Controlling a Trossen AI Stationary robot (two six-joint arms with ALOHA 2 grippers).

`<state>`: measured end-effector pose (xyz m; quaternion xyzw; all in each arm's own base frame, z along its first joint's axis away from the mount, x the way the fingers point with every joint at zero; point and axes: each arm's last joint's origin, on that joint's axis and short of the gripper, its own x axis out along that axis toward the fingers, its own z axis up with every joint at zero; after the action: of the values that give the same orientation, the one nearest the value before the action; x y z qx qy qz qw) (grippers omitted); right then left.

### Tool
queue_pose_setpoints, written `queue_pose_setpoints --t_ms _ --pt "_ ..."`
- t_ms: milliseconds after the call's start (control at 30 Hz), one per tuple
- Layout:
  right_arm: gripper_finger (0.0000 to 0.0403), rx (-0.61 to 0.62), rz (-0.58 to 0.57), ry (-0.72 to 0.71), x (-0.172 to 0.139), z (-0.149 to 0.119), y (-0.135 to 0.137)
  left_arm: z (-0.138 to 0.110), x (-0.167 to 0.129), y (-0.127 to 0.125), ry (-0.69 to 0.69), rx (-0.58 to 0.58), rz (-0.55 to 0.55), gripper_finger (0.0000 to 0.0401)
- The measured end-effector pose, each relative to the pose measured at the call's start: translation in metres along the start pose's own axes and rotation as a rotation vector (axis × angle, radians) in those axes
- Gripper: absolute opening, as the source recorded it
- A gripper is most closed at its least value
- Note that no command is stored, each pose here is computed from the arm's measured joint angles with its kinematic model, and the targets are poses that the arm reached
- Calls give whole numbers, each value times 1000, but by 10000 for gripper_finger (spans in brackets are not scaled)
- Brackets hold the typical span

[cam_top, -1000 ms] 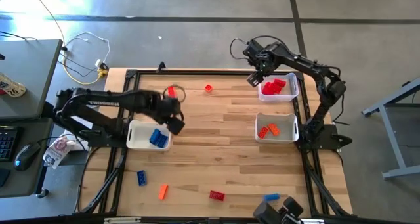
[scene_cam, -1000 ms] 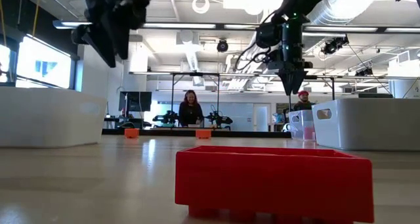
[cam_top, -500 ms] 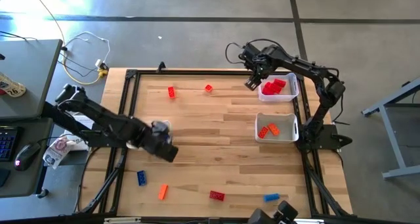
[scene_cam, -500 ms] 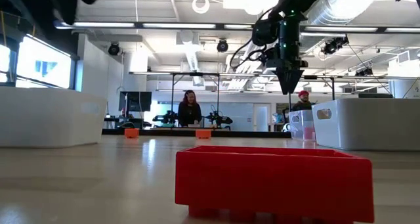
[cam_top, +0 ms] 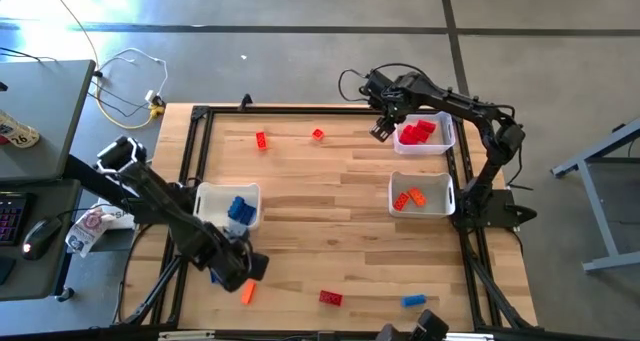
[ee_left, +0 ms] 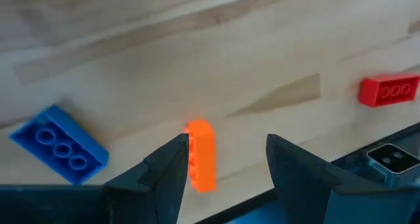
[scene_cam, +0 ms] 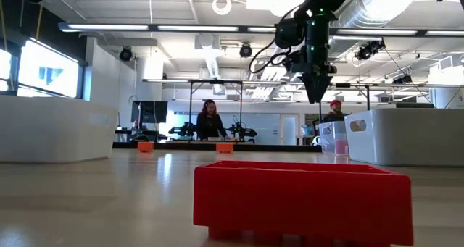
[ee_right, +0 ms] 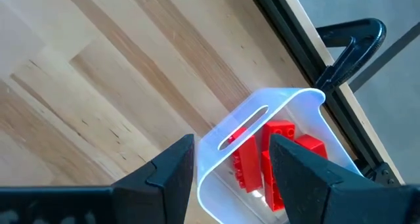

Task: Sort & place blocks by color
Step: Put the orange game piece into the gray bin

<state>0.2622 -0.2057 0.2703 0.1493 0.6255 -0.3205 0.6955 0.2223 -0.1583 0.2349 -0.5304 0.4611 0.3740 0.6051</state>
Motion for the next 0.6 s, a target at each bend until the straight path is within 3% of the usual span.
queue_pose_setpoints --t_ms 400,600 --pt "183 0 11 -5 0 0 1 -26 35 -1 20 -62 70 188" --pt "183 2 11 -18 0 2 1 -40 48 -3 49 -89 53 188"
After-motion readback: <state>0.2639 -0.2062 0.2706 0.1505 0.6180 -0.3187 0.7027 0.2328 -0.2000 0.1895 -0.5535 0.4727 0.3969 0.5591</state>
